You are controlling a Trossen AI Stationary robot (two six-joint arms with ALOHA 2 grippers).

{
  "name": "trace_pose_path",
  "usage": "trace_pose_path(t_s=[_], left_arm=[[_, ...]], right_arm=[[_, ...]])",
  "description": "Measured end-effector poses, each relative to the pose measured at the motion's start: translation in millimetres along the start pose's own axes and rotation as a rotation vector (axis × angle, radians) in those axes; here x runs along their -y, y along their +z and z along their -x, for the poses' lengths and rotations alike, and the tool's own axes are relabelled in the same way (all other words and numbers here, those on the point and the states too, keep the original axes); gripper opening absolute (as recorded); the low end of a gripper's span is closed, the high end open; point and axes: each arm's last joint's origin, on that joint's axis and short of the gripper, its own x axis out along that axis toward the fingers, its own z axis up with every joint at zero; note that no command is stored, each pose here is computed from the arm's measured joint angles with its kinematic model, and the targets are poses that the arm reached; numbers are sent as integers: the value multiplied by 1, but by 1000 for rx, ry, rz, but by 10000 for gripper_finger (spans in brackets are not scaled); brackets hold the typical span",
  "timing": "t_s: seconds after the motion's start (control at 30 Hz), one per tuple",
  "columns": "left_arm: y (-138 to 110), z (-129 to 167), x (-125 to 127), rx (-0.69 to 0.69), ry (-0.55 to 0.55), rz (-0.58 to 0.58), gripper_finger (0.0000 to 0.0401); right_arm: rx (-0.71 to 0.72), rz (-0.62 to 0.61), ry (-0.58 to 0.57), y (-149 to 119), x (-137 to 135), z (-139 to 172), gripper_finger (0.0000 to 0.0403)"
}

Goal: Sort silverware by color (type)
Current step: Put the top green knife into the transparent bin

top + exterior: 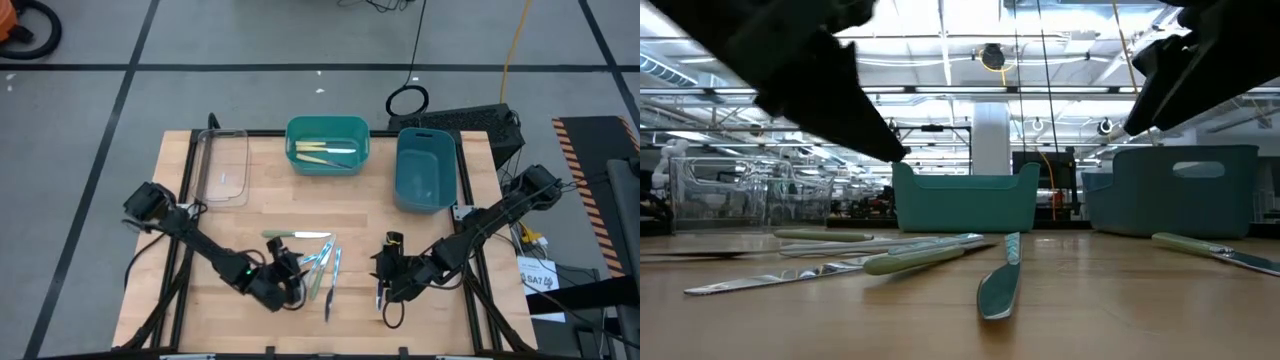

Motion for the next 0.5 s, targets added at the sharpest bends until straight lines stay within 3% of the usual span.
trace_pose_path(t_s=[0.17,0.27,0.4,0.5], left_arm=[[31,-4,-20,-278,20,-109,227],[45,-7,-29,-333,3,-186,227],[47,-10,-40,-421,-75,-285,227],[35,-16,-50,-484,-86,-363,227]], right_arm=[[-1,4,0,0,0,0,199],[-2,-5,0,0,0,0,199],[-3,-4,4,-1,-1,0,199],[-3,2,10,-1,-2,1,199]])
